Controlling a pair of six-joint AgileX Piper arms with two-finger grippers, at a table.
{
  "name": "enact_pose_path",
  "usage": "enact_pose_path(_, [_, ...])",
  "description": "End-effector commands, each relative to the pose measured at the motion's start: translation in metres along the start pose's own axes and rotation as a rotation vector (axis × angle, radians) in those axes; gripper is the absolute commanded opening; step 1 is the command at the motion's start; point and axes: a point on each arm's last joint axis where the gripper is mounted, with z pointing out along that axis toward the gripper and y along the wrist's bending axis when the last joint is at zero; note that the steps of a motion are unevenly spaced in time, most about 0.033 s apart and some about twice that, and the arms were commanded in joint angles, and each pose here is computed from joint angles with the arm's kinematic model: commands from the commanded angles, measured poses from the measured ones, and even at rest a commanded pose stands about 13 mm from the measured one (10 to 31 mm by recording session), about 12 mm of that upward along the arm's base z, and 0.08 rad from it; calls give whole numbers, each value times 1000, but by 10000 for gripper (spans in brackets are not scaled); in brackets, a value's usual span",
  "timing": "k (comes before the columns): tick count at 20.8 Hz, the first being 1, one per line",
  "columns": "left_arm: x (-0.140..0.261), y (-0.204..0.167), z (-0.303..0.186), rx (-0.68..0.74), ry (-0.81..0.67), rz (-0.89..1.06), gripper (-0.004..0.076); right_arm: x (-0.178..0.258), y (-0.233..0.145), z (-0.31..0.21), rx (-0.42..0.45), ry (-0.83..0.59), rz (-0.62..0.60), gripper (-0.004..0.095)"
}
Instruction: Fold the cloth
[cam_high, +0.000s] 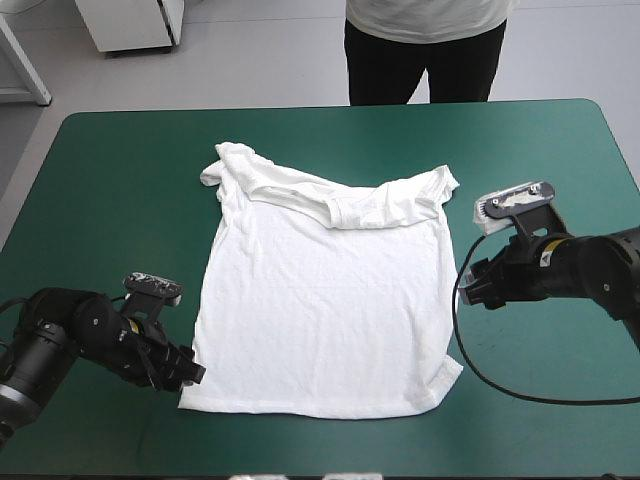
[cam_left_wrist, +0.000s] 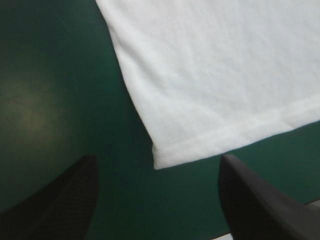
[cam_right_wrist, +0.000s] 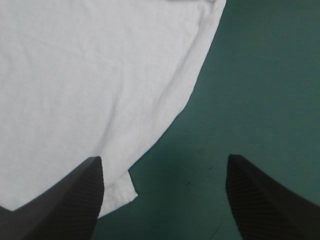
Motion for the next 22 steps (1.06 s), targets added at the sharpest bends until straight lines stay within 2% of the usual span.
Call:
enact_pose_path(1, [3, -1, 13, 14, -16, -19, 499, 8, 0, 0, 8, -23, -2, 658])
enact_pose_path(8, [-1, 6, 56, 13, 70, -41, 491, 16, 0, 9, 6, 13, 0, 658])
enact_pose_path(11, [-7, 5, 82, 13, 136, -37, 488, 23, 0, 16, 29, 53, -24, 615])
enact_pose_path(14, [-11, -6, 99, 16, 157, -3, 424, 42, 0, 35, 78, 162, -104, 604])
enact_pose_path(22, [-21, -20, 132, 63, 192, -25, 191, 86, 22, 78, -24, 309, -226, 604])
